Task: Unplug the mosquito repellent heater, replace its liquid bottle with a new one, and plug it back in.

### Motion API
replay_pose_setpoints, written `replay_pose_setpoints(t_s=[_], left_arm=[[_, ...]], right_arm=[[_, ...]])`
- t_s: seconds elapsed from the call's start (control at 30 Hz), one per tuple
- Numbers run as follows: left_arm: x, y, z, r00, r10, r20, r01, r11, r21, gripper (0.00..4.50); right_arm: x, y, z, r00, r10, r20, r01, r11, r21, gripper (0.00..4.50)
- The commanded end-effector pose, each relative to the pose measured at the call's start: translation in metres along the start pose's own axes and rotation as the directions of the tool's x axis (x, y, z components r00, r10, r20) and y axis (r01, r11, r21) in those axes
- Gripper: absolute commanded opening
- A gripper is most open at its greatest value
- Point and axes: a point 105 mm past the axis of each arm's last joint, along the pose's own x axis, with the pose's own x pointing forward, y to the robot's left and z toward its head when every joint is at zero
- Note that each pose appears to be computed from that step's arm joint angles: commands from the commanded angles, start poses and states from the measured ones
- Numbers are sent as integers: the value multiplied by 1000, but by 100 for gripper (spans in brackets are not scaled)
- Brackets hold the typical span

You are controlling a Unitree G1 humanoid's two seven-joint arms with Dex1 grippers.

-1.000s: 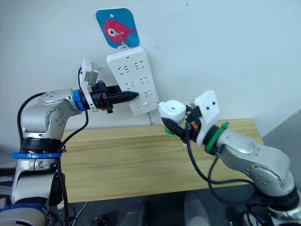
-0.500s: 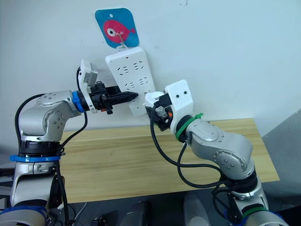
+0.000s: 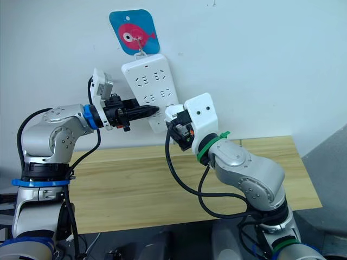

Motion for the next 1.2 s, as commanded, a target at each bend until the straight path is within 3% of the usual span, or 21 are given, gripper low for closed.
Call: replay_pose_setpoints(t_s=[0.03, 0.7, 0.93, 1.07, 1.2], left_arm=[[7, -17, 7, 996, -87, 26, 87, 996, 16, 131], [9, -27, 7, 991, -133, 32, 133, 991, -13, 131], [3, -15, 2, 996, -90, 9, 90, 996, 13, 131], [0, -2, -1, 999, -43, -8, 44, 998, 53, 131], [-4, 11, -4, 1000, 11, -17, -9, 995, 95, 131]], right_arm=[[2, -2, 9, 997, -43, 70, 46, 998, -46, 302], [33, -6, 5, 994, -68, 81, 64, 997, 47, 302], [31, -11, 7, 996, -41, 79, 36, 997, 62, 302], [27, -12, 8, 996, -37, 80, 32, 998, 56, 434], [16, -15, 4, 998, -16, 59, 15, 1000, 16, 450]])
